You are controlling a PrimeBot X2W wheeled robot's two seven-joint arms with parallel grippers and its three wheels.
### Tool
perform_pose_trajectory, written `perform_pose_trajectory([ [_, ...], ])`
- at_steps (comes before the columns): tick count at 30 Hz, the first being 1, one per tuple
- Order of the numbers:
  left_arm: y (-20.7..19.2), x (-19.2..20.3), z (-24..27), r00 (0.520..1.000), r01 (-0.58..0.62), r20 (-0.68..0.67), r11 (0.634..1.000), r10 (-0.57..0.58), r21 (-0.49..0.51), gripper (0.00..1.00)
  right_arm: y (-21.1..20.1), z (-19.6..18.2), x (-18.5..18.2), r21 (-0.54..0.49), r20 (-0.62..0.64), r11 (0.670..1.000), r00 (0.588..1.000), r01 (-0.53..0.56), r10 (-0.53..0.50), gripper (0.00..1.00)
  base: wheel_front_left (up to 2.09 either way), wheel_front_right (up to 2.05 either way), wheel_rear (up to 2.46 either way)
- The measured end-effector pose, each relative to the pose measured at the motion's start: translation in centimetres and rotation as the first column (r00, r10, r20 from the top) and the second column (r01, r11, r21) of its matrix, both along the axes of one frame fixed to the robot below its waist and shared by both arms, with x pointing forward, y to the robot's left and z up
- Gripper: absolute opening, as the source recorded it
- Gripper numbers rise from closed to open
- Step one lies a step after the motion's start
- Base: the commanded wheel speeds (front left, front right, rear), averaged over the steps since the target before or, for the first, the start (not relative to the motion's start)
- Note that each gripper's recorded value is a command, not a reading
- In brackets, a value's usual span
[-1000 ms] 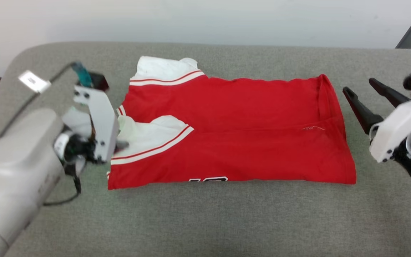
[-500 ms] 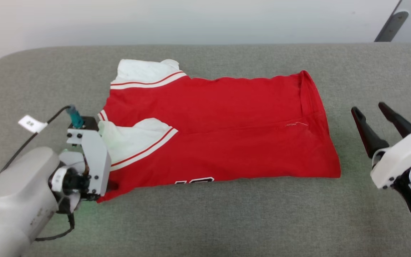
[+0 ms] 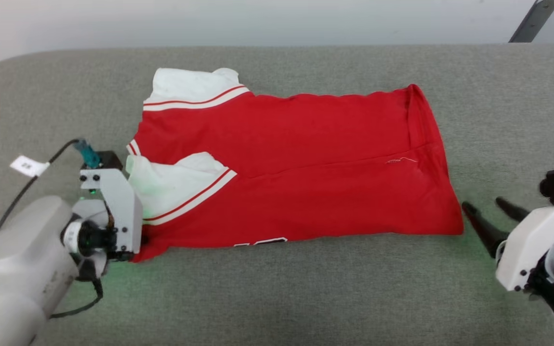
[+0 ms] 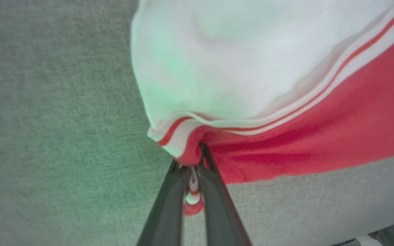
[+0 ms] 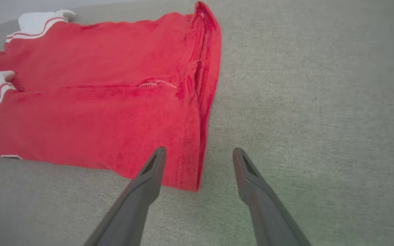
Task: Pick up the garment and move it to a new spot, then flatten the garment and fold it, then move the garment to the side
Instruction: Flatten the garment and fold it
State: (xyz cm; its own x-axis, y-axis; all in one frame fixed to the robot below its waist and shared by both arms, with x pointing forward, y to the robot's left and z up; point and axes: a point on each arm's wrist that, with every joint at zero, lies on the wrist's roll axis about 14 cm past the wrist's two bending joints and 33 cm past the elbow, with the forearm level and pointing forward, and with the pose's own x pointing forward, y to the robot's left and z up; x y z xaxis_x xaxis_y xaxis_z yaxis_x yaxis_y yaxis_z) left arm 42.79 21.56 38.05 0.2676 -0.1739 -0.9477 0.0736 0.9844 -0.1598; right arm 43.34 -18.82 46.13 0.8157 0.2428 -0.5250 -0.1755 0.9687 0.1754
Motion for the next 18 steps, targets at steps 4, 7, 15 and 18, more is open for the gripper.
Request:
perform_pose_trajectory([
  [4, -0.1, 0.1, -0.3, 1.0, -0.001, -0.004, 1.0, 0.001, -0.015, 0.0, 0.8, -2.0, -0.3, 0.01, -0.11, 1.0, 0.994, -0.018, 0.019, 1.0, 0.0, 0.0, 0.0],
  [7, -0.1, 0.2, -0.4, 1.0, -0.002, -0.005, 1.0, 0.002, -0.024, 0.0, 1.4, -2.9, 0.5, 0.002, -0.156, 1.0, 0.987, -0.029, 0.029, 1.0, 0.0, 0.0, 0.0],
  [15, 0.0, 0.6, -0.8, 1.0, 0.0, -0.002, 0.999, -0.001, -0.04, 0.0, 2.4, -6.2, 1.9, -0.042, -0.292, 0.997, 0.955, -0.061, 0.046, 1.0, 0.0, 0.0, 0.0],
  [18, 0.1, 0.5, -1.0, 1.0, -0.005, -0.003, 0.999, 0.005, -0.046, 0.0, 3.0, -7.1, 2.5, -0.058, -0.323, 0.995, 0.944, -0.087, 0.064, 1.0, 0.0, 0.0, 0.0],
])
